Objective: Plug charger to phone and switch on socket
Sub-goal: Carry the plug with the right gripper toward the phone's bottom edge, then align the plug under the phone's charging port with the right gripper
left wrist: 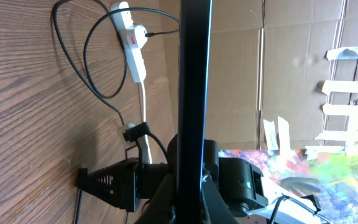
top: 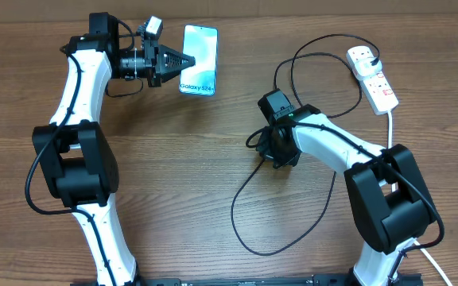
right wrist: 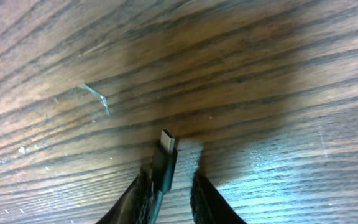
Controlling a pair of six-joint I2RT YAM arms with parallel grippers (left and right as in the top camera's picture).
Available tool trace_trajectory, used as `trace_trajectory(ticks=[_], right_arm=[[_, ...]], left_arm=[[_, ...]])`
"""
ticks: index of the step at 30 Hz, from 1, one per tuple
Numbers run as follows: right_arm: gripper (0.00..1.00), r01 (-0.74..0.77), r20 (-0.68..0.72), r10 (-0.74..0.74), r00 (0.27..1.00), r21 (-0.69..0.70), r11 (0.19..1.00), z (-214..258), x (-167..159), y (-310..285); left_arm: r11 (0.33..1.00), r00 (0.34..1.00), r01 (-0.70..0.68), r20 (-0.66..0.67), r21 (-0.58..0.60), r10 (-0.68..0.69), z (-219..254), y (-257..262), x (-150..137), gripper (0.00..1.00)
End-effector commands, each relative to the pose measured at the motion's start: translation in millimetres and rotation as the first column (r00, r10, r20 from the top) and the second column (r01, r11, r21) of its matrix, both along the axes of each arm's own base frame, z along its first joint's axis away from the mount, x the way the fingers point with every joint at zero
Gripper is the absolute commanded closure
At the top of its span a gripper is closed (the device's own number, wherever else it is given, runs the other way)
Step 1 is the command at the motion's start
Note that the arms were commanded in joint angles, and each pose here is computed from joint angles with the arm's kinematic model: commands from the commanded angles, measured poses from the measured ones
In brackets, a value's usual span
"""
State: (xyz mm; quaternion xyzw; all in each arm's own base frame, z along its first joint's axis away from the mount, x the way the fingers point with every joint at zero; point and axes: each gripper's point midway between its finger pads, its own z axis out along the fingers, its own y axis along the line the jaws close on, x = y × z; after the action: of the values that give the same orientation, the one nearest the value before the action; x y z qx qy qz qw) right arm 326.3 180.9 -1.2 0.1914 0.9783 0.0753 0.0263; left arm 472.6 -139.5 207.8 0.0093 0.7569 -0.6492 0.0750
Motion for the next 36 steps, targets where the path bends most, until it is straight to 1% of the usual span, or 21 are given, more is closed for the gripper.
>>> trace_trajectory(ticks=[1,5,8,16,19,23,25,27,30,31,35,36], right_arm=[[0.83,0.015,-0.092,-0.018,0.996,-0.031,0.999,-31,-16,-6],[0.86,0.019,-0.085,-0.022,0.996,-0.038,0.999,-30,-15,-5],[0.96,0.019,-0.086,-0.022,0.996,-0.040,0.999,-30,-15,-5],[0.96,0.017,-0.101,-0.021,0.995,-0.039,0.999,-27,-17,-5],[0.96,-0.011,-0.092,0.014,0.996,0.037,0.999,-19,-10,10],[0.96,-0.119,-0.043,0.133,0.990,0.240,0.963,6,-3,44],[0.96,-0.176,-0.001,0.189,0.982,0.350,0.920,27,-3,61],[0.96,-0.250,0.057,0.252,0.966,0.460,0.852,56,-7,77],[0.96,-0.403,0.194,0.364,0.911,0.604,0.688,108,-20,100],[0.96,-0.470,0.269,0.397,0.878,0.640,0.607,135,-28,106],[0.96,-0.594,0.420,0.426,0.801,0.650,0.475,181,-40,112],[0.96,-0.607,0.440,0.424,0.792,0.647,0.462,188,-41,112]], left_arm=[[0.999,1.000,0.016,0.017,-0.034,-0.016,12,-4,-2,0.96],[0.999,1.000,0.016,0.018,-0.034,-0.015,12,-4,-2,0.96],[0.999,1.000,0.016,0.018,-0.034,-0.015,12,-4,-2,0.96],[0.999,1.000,0.016,0.017,-0.034,-0.015,12,-4,-2,0.96],[0.999,1.000,0.016,0.017,-0.034,-0.015,12,-4,-2,0.96],[0.998,1.000,0.020,0.000,-0.053,-0.020,14,-4,-4,0.96],[0.995,1.000,0.029,-0.002,-0.093,-0.030,21,-5,-7,0.96],[0.987,0.999,0.047,0.011,-0.157,-0.046,32,-6,-9,0.96],[0.986,0.998,0.039,-0.033,-0.161,-0.045,32,-5,-11,0.96],[0.986,0.998,0.037,-0.047,-0.163,-0.045,32,-5,-12,0.96],[0.985,0.992,0.033,-0.111,-0.168,-0.052,31,-9,-18,0.96],[0.985,0.990,0.033,-0.127,-0.170,-0.055,31,-10,-20,0.96]])
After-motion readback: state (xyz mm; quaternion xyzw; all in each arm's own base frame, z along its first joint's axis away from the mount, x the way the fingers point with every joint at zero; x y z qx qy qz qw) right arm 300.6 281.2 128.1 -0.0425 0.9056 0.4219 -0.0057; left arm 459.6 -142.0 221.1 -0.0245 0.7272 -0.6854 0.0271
